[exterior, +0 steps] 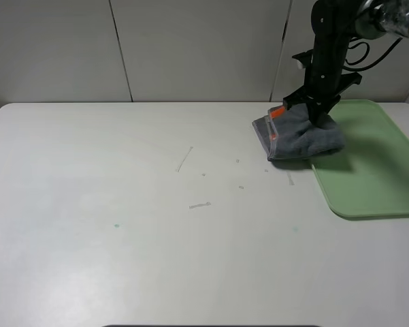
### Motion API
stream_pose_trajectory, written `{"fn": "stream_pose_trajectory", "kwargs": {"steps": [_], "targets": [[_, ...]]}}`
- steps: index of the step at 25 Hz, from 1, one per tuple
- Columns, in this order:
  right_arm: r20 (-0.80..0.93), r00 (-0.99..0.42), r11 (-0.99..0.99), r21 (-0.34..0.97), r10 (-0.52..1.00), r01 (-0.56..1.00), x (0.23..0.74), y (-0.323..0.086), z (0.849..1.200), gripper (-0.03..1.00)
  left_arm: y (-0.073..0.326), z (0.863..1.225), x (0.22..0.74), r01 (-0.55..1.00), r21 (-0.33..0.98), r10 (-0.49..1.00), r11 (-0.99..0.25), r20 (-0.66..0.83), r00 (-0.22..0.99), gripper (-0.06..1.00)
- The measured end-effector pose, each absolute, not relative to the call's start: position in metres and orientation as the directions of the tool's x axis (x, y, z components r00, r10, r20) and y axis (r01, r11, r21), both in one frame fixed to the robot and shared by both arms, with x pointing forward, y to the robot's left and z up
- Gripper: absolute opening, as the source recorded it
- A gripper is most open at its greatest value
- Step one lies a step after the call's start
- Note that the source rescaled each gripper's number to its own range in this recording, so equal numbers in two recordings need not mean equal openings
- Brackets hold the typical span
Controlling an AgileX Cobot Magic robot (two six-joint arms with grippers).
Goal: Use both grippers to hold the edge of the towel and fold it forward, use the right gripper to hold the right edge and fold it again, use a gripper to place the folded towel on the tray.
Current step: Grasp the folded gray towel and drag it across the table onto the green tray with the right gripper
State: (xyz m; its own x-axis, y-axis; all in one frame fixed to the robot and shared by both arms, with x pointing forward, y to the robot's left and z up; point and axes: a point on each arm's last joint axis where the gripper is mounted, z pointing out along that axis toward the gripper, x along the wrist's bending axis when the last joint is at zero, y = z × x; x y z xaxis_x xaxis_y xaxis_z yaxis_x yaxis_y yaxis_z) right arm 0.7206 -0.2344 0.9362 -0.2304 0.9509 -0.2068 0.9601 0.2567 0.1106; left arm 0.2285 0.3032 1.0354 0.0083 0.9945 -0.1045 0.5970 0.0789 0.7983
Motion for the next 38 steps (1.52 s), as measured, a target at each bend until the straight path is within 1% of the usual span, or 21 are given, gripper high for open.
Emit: {"fn": "stream_pose_trajectory", "kwargs": {"steps": [4,5,6,17,22,28,29,30,32,33,34,35,38], "targets": [[-0.247,-0.193,0.225,0.106,0.95,0.969,0.724,-0.261,0.937,0.16,0.303,1.035,0.228,0.597,0.798,0.994,0.079,-0.104,0.008,1.0],[-0.247,-0.193,0.225,0.106,0.95,0.969,0.724,-0.261,0.937,0.16,0.303,1.035,0.228,0.597,0.798,0.994,0.079,-0.104,0.008,1.0],[-0.256,-0.174,0.206,0.106,0.951,0.973,0.725,-0.274,0.937,0.16,0.303,1.035,0.228,0.597,0.798,0.994,0.079,-0.104,0.008,1.0],[-0.268,-0.056,0.093,0.128,0.962,0.987,0.726,-0.336,0.938,0.16,0.303,1.035,0.228,0.597,0.798,0.994,0.079,-0.104,0.008,1.0],[-0.252,-0.023,0.058,0.13,0.967,0.99,0.725,-0.349,0.937,0.16,0.303,1.035,0.228,0.597,0.798,0.994,0.079,-0.104,0.008,1.0],[-0.252,-0.022,0.059,0.141,0.968,0.988,0.726,-0.35,0.937,0.16,0.303,1.035,0.228,0.597,0.798,0.994,0.079,-0.105,0.009,1.0],[-0.25,-0.021,0.059,0.145,0.968,0.988,0.727,-0.349,0.937,0.19,0.303,1.035,0.228,0.597,0.798,0.994,0.079,-0.105,0.009,1.0],[-0.25,-0.021,0.06,0.149,0.968,0.987,0.727,-0.349,0.937,0.29,0.303,1.035,0.228,0.597,0.798,0.994,0.079,-0.105,0.009,1.0],[-0.249,-0.018,0.058,0.157,0.968,0.986,0.728,-0.349,0.938,0.65,0.303,1.035,0.228,0.597,0.798,0.994,0.079,-0.105,0.009,1.0],[-0.248,-0.01,0.051,0.159,0.969,0.986,0.728,-0.349,0.938,0.79,0.303,1.035,0.228,0.597,0.798,0.994,0.079,-0.105,0.009,1.0],[-0.248,-0.01,0.051,0.161,0.969,0.986,0.728,-0.349,0.938,0.88,0.303,1.035,0.228,0.597,0.798,0.994,0.079,-0.105,0.009,1.0],[-0.247,-0.005,0.046,0.162,0.969,0.986,0.728,-0.349,0.938,0.93,0.303,1.035,0.228,0.597,0.798,0.994,0.079,-0.105,0.009,1.0],[-0.246,0.001,0.041,0.163,0.969,0.986,0.728,-0.349,0.938,0.98,0.303,1.035,0.228,0.597,0.798,0.994,0.079,-0.105,0.009,1.0]]}}
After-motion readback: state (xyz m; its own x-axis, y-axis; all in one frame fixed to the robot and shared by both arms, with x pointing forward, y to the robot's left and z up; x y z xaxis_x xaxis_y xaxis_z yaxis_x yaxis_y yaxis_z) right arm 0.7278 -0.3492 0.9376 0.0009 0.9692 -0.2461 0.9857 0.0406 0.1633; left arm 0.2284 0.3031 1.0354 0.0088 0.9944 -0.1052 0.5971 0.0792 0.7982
